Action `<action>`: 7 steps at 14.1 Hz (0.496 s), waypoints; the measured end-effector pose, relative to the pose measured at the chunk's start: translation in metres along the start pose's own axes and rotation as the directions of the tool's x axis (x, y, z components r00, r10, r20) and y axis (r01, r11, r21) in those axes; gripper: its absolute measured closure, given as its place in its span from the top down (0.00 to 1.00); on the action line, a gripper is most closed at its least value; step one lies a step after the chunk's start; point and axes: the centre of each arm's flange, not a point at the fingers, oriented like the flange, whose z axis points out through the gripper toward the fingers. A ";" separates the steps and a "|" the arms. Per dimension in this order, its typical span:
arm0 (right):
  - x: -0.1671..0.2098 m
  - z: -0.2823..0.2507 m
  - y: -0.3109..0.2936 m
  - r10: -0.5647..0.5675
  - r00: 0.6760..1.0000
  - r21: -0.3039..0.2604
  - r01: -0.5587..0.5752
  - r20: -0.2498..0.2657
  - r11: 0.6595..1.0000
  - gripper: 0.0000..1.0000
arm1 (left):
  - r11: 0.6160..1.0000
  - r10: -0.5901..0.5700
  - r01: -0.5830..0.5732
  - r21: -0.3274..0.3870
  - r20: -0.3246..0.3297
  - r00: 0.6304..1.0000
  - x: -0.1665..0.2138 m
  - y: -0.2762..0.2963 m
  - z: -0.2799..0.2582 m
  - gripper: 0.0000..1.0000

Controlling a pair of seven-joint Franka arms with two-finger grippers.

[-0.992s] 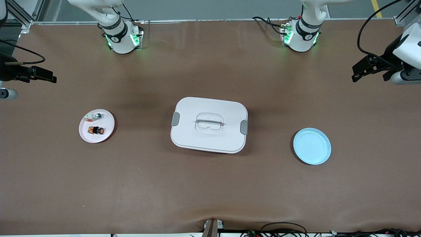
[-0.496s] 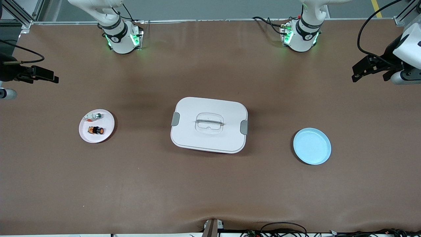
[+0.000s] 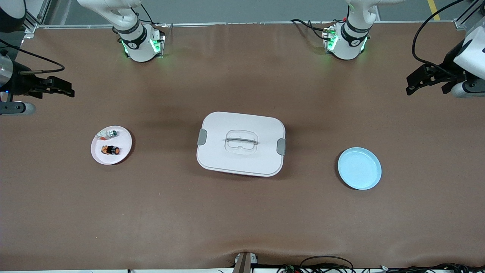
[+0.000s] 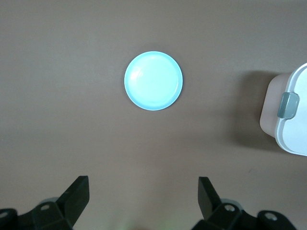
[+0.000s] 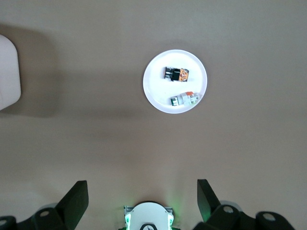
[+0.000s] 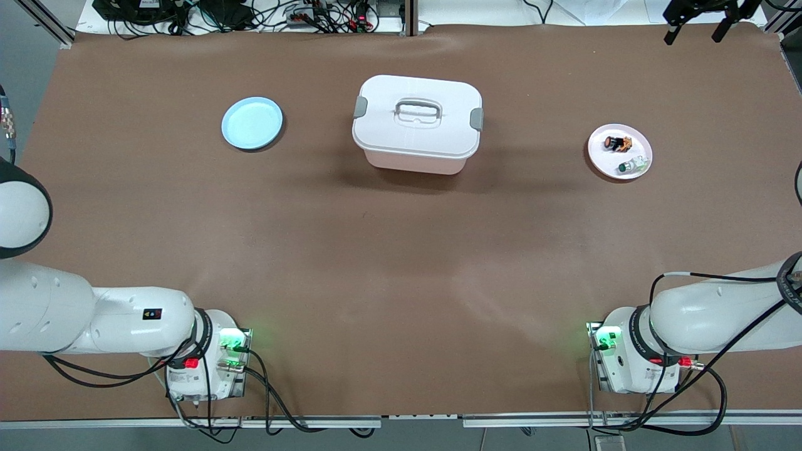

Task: Transfer orange switch to right arm and place

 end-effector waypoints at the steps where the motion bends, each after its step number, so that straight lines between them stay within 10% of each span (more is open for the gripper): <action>1: 0.000 -0.001 0.002 0.003 1.000 0.001 -0.003 -0.003 1.000 1.00 | 1.000 0.000 0.000 0.000 -0.001 1.000 0.000 0.000 0.000 1.00; 7: -0.002 -0.004 0.027 0.056 0.998 0.058 -0.056 -0.014 0.997 1.00 | 1.000 0.000 0.000 -0.001 -0.005 1.000 0.000 0.000 -0.001 1.00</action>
